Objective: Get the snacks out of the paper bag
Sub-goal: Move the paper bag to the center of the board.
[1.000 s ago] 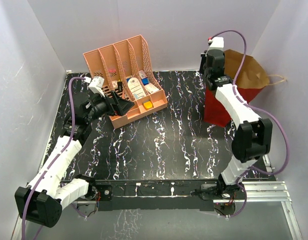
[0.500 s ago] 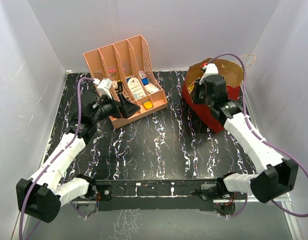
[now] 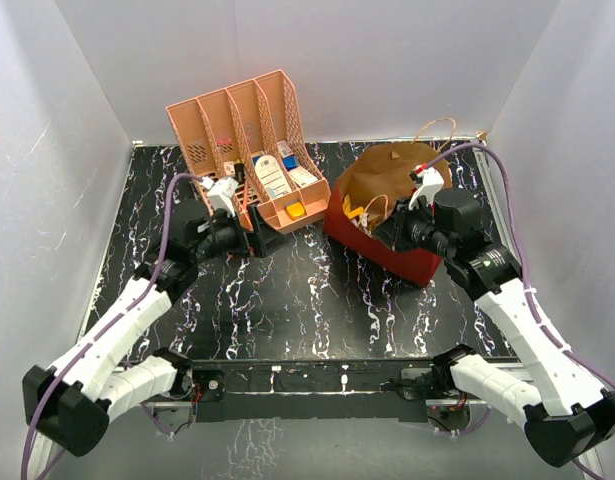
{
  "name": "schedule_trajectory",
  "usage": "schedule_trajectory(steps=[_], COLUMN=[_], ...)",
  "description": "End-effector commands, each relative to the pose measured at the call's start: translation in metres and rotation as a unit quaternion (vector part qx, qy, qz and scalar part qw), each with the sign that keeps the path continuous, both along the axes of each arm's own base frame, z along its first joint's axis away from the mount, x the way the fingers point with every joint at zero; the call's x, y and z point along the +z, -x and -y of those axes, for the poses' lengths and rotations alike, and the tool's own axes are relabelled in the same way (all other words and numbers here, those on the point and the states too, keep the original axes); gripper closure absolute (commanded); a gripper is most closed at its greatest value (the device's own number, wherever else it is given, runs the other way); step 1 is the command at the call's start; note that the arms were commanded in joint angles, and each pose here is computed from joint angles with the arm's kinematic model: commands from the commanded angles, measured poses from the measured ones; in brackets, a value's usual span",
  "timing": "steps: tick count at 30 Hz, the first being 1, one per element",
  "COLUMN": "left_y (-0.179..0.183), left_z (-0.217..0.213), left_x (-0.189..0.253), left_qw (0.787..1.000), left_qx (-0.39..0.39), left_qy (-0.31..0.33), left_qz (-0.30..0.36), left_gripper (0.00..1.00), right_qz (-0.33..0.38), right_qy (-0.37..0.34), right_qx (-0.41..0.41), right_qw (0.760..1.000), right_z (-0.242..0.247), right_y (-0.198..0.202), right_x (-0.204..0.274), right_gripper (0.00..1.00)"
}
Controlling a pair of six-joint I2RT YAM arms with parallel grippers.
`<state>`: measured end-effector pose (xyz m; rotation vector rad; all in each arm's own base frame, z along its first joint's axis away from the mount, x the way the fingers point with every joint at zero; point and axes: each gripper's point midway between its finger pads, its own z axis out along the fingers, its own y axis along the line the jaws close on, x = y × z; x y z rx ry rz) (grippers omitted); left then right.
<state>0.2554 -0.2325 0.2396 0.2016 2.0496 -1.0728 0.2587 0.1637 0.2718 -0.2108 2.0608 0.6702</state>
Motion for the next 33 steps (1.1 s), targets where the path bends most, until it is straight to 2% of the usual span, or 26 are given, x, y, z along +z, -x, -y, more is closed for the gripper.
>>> schedule_trajectory(steps=[1, 4, 7, 10, 14, 20, 23, 26, 30, 33], left_y=[0.032, 0.048, 0.058, 0.056, 0.057, 0.064, 0.068, 0.071, 0.067, 0.059], left_z=[-0.022, -0.028, -0.031, -0.04, -0.05, -0.058, -0.061, -0.061, -0.051, -0.032], left_x=[0.014, 0.023, 0.042, 0.053, 0.048, 0.061, 0.063, 0.062, 0.075, 0.074], left_qw=[0.994, 0.985, 0.977, 0.978, 0.977, 0.974, 0.974, 0.974, 0.978, 0.982], left_qx=[0.067, 0.096, 0.101, 0.127, 0.152, 0.165, 0.167, 0.164, 0.138, 0.099], left_qy=[0.044, 0.107, 0.164, 0.133, 0.087, 0.108, 0.115, 0.117, 0.124, 0.129], left_qz=[-0.072, -0.099, -0.093, -0.095, -0.125, -0.107, -0.101, -0.103, -0.09, -0.099], left_gripper=[0.02, 0.02, 0.02, 0.02, 0.02, 0.02, 0.02, 0.02, 0.02, 0.02], right_qz=[0.044, 0.057, 0.063, 0.069, 0.063, 0.069, 0.069, 0.073, 0.105, 0.137], right_qy=[-0.085, -0.133, -0.181, -0.203, -0.21, -0.199, -0.203, -0.193, -0.137, -0.092], right_qx=[0.087, 0.117, 0.15, 0.166, 0.187, 0.208, 0.229, 0.24, 0.225, 0.162], right_qw=[0.992, 0.983, 0.97, 0.963, 0.958, 0.955, 0.949, 0.949, 0.959, 0.973], right_z=[-0.031, -0.045, -0.065, -0.087, -0.13, -0.196, -0.218, -0.223, -0.201, -0.164], right_y=[0.025, 0.031, 0.039, 0.043, 0.048, 0.062, 0.067, 0.067, 0.064, 0.054], right_x=[0.042, 0.055, 0.065, 0.07, 0.074, 0.081, 0.084, 0.087, 0.092, 0.097], right_gripper=[0.92, 0.92, 0.92, 0.92, 0.91, 0.91, 0.87, 0.76, 0.43, 0.17])
